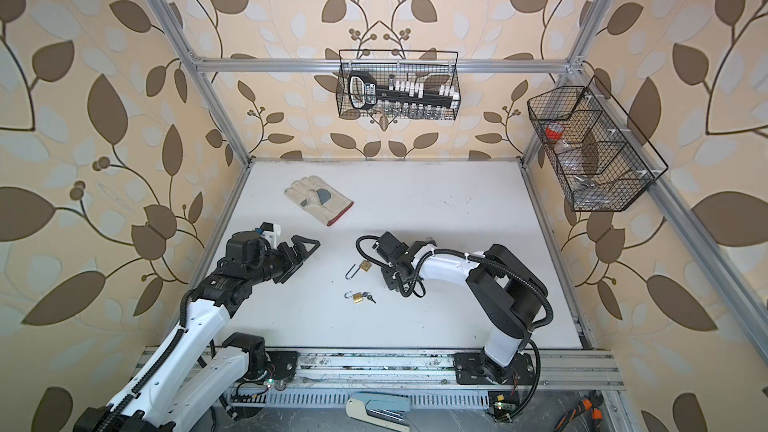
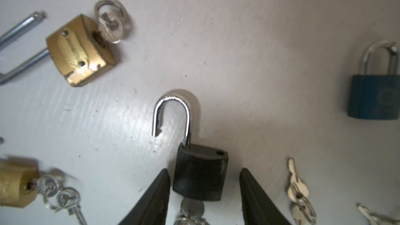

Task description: Lock with the key

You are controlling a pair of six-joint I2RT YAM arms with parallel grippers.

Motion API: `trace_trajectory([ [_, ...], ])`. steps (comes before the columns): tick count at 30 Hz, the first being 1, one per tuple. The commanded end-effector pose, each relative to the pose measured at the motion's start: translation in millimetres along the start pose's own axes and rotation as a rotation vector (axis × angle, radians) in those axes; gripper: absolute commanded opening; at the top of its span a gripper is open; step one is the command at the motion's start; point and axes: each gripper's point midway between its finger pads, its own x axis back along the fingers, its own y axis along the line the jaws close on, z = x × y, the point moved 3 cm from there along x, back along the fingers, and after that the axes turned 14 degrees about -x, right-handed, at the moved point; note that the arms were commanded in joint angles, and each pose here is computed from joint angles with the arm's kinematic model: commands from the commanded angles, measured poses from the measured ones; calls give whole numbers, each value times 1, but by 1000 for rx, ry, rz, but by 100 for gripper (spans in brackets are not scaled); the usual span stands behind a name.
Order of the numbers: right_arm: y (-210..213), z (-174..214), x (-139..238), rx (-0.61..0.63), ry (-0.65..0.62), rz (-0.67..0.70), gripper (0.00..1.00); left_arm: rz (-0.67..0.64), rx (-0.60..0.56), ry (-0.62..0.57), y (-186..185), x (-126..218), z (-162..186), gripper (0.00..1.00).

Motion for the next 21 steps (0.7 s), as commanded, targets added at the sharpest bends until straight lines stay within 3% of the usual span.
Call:
trace_trajectory([
  [1,5,-6,-2,0,-9,14,51,32,-11,-16,-6,2,-5,99],
  [13,1,7,-4,9,27,31,35,39,-18,-24,-9,4,-8,99],
  [21,0,-1,20,-5,-57,3,15,69,-70,9,-23,2,-19,99],
])
